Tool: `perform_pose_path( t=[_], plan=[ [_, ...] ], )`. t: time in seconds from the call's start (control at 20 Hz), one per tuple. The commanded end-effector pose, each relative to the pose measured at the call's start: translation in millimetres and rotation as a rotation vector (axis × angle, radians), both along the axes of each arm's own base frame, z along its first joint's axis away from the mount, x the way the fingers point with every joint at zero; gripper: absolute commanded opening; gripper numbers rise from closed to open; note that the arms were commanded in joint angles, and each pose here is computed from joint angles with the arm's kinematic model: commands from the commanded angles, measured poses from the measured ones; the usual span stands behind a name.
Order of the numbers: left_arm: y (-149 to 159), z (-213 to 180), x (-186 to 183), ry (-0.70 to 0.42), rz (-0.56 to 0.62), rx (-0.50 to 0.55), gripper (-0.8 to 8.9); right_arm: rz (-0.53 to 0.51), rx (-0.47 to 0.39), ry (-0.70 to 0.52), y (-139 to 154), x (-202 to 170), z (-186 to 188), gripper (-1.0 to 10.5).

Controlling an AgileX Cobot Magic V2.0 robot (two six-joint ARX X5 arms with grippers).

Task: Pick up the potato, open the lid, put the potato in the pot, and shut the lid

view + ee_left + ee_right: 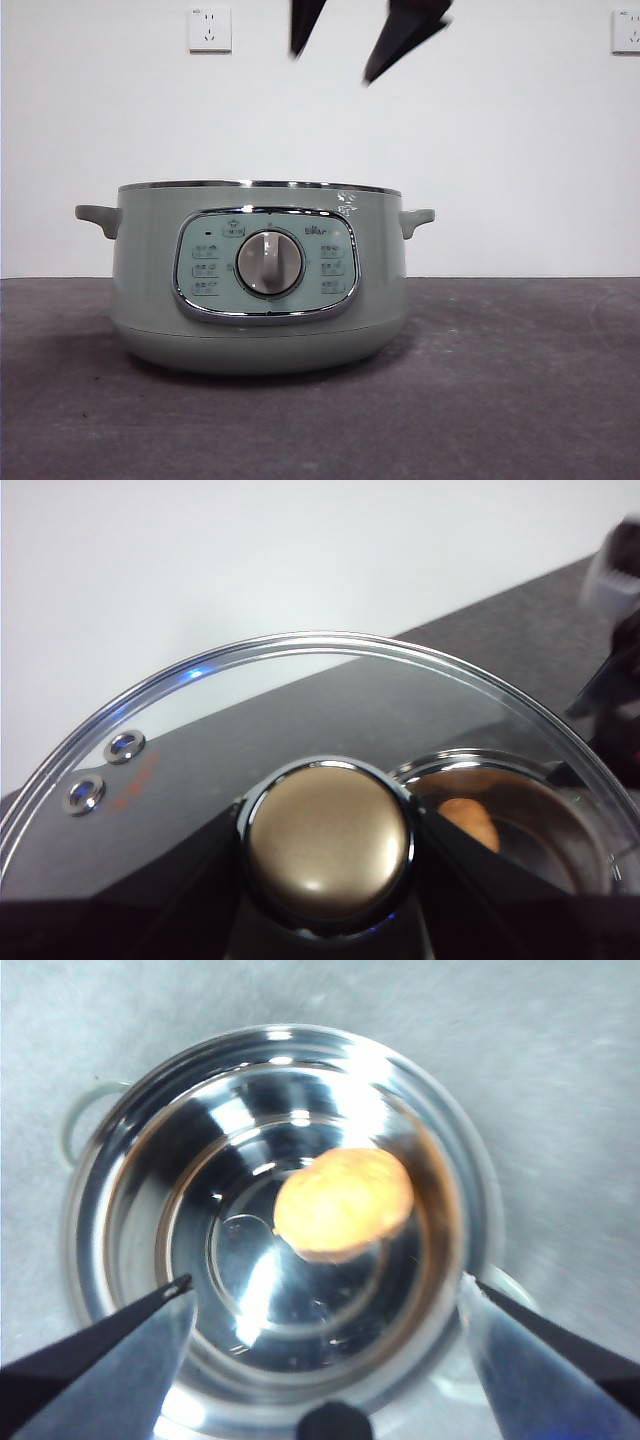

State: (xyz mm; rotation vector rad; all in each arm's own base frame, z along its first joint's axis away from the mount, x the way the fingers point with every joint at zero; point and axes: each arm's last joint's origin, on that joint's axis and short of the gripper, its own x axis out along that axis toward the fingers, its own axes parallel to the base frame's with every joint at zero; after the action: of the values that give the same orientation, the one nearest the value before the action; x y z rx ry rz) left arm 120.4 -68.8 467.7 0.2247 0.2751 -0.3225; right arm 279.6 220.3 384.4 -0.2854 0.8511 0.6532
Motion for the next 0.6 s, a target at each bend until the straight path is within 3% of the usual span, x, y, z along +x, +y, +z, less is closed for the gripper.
perform_pose_path(
  t=[0.05,0.3,0.6],
  plan=[
    [-8,9,9,-0.062,-0.062,-0.051,-0.08,-0.076,-0.016,-0.063,-20,-16,22,4.4],
    [-37,-2,47,-0.01,-0.184,-0.071,-0.08,-0.176,-0.027,-0.119,-62,-46,54,4.4],
    [-75,-36,102,0.118,-0.222,-0.054,-0.08,-0.289,-0.017,-0.111,-106,-69,72,4.4]
  ],
)
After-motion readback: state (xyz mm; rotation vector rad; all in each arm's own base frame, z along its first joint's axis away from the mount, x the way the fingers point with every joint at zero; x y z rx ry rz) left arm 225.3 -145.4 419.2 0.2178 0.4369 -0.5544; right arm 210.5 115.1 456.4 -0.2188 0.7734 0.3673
